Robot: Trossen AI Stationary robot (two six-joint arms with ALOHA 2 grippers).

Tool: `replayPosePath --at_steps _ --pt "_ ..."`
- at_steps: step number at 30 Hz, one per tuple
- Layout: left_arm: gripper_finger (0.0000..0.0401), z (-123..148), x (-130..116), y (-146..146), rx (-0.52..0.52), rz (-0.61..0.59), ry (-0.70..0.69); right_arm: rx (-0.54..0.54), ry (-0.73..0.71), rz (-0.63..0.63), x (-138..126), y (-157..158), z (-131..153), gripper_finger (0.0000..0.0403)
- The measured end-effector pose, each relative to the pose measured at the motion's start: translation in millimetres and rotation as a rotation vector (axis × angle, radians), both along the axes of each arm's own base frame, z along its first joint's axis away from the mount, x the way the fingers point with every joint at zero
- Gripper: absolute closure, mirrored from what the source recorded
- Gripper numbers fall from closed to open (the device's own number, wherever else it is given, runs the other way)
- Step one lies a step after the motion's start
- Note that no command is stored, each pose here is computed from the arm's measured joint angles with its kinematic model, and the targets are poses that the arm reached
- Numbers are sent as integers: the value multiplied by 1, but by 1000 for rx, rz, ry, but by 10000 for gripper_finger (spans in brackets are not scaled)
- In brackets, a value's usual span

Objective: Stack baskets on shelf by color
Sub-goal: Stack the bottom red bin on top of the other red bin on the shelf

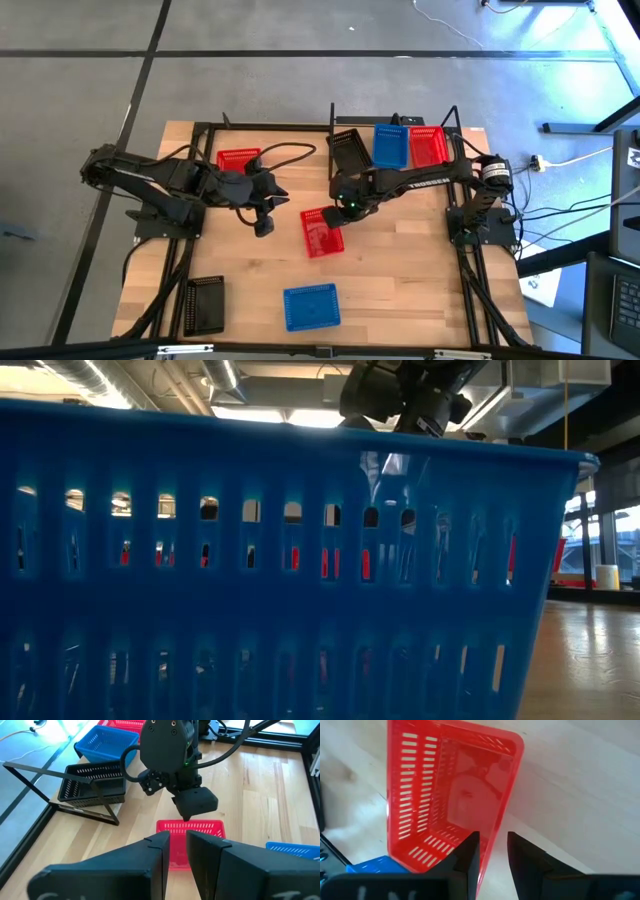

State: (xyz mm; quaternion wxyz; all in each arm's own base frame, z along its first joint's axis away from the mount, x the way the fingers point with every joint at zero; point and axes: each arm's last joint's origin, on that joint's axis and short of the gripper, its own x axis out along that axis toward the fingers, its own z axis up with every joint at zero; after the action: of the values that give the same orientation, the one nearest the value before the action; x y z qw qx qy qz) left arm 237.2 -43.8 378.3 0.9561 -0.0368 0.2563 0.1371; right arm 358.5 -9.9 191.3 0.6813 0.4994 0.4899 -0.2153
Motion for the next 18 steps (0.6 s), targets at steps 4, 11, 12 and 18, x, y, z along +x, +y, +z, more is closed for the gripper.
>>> replayPosePath --at_steps 4,11,12,18 --pt "346 0 0 0 0 0 0 6 1 -14 0 0 0 307" --pt "346 0 0 0 0 0 0 -26 4 -40 0 -1 0 307" --pt "346 0 0 0 0 0 0 -35 4 -44 0 -1 0 307" --pt "346 0 0 0 0 0 0 -42 26 -47 2 -2 -8 307"
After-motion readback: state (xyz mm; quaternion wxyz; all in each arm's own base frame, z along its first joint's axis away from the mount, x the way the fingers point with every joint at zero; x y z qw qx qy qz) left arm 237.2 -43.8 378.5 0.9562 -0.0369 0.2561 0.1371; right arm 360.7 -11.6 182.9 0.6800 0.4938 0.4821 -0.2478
